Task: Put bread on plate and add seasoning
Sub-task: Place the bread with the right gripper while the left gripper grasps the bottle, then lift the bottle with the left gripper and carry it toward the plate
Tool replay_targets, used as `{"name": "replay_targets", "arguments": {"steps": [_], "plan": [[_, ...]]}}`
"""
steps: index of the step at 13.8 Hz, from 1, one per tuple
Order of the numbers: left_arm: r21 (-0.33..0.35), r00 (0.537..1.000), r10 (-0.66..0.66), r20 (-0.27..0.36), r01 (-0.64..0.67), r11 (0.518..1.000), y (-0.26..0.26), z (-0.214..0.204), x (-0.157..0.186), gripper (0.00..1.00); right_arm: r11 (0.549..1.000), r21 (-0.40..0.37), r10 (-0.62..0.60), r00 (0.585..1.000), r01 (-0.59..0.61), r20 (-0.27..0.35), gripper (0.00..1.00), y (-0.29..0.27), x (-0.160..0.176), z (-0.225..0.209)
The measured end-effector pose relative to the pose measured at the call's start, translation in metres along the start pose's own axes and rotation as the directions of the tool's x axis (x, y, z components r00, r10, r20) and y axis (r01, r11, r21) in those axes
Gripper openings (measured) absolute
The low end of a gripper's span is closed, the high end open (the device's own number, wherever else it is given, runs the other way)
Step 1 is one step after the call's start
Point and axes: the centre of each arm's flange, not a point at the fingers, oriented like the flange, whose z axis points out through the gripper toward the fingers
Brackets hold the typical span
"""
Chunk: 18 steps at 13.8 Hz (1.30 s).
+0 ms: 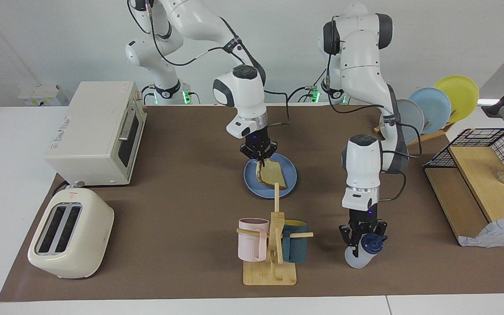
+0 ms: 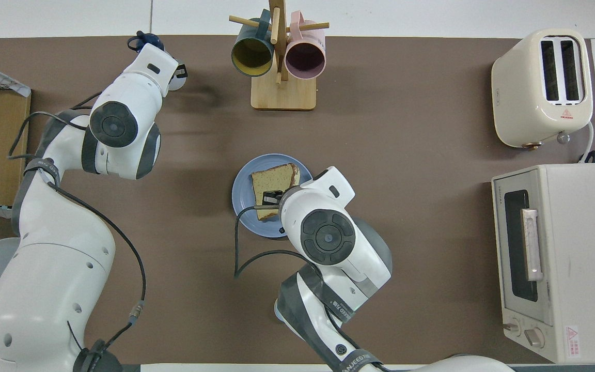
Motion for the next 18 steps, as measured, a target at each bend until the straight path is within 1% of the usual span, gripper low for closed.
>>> {"name": "replay_targets", "arguments": {"steps": [2, 4, 5, 6, 7, 8, 9, 10, 11, 13, 14, 15, 17, 18], "plan": [[0.015, 0.999, -0.013, 0.038, 0.013, 1.000, -0.002, -0.002, 0.009, 0.42, 1.000, -0.003, 0.031, 1.000, -0.031, 0.001, 0.07, 0.003, 0.001, 0.002], [0.015, 0.995, -0.040, 0.096, 0.039, 0.999, -0.001, -0.012, 0.026, 0.42, 0.999, -0.004, 0.037, 0.999, -0.037, 0.002, 0.07, 0.004, 0.001, 0.002], [0.012, 0.991, -0.046, 0.125, 0.045, 0.999, -0.001, -0.020, 0.036, 0.42, 0.999, -0.004, 0.038, 0.999, -0.038, 0.002, 0.11, 0.004, 0.000, 0.002], [0.007, 0.988, -0.036, 0.150, 0.035, 0.999, -0.004, -0.030, 0.045, 0.42, 0.999, -0.004, 0.038, 0.999, -0.038, 0.002, 0.12, 0.004, 0.000, 0.002], [0.001, 0.986, -0.012, 0.168, 0.012, 1.000, -0.008, -0.042, 0.055, 0.42, 0.999, -0.003, 0.039, 0.999, -0.039, 0.001, 0.17, 0.004, 0.001, 0.002], [-0.008, 0.984, 0.029, 0.178, -0.028, 1.000, -0.011, -0.055, 0.064, 0.42, 0.999, -0.001, 0.041, 0.999, -0.041, -0.002, 0.26, 0.005, 0.002, -0.001], [-0.022, 0.980, 0.085, 0.182, -0.083, 0.996, -0.012, -0.067, 0.070, 0.42, 0.999, -0.002, 0.047, 0.999, -0.047, -0.004, 0.39, 0.006, 0.006, -0.006], [-0.038, 0.970, 0.153, 0.188, -0.148, 0.988, -0.012, -0.079, 0.076, 0.42, 0.998, -0.004, 0.056, 0.998, -0.056, -0.005, 0.49, 0.009, 0.011, -0.012], [-0.052, 0.956, 0.209, 0.204, -0.202, 0.978, -0.012, -0.089, 0.080, 0.42, 0.998, -0.008, 0.068, 0.998, -0.068, -0.007, 0.61, 0.012, 0.019, -0.021], [-0.083, 0.917, 0.296, 0.266, -0.284, 0.955, -0.012, -0.116, 0.085, 0.42, 0.996, -0.019, 0.090, 0.996, -0.090, -0.006, 0.81, 0.016, 0.035, -0.045], [-0.105, 0.896, 0.329, 0.297, -0.312, 0.944, -0.011, -0.132, 0.087, 0.42, 0.995, -0.021, 0.094, 0.996, -0.094, -0.007, 0.93, 0.014, 0.041, -0.056], [-0.137, 0.872, 0.368, 0.321, -0.342, 0.930, -0.010, -0.150, 0.090, 0.42, 0.995, -0.016, 0.095, 0.995, -0.095, -0.012, 1.00, 0.012, 0.044, -0.064], [-0.215, 0.816, 0.455, 0.356, -0.402, 0.890, -0.012, -0.186, 0.093, 0.42, 0.995, 0.000, 0.097, 0.995, -0.097, -0.026, 1.00, 0.009, 0.049, -0.074], [-0.263, 0.781, 0.507, 0.365, -0.436, 0.861, -0.015, -0.205, 0.095, 0.42, 0.995, 0.008, 0.100, 0.994, -0.100, -0.034, 1.00, 0.009, 0.052, -0.080]]}}
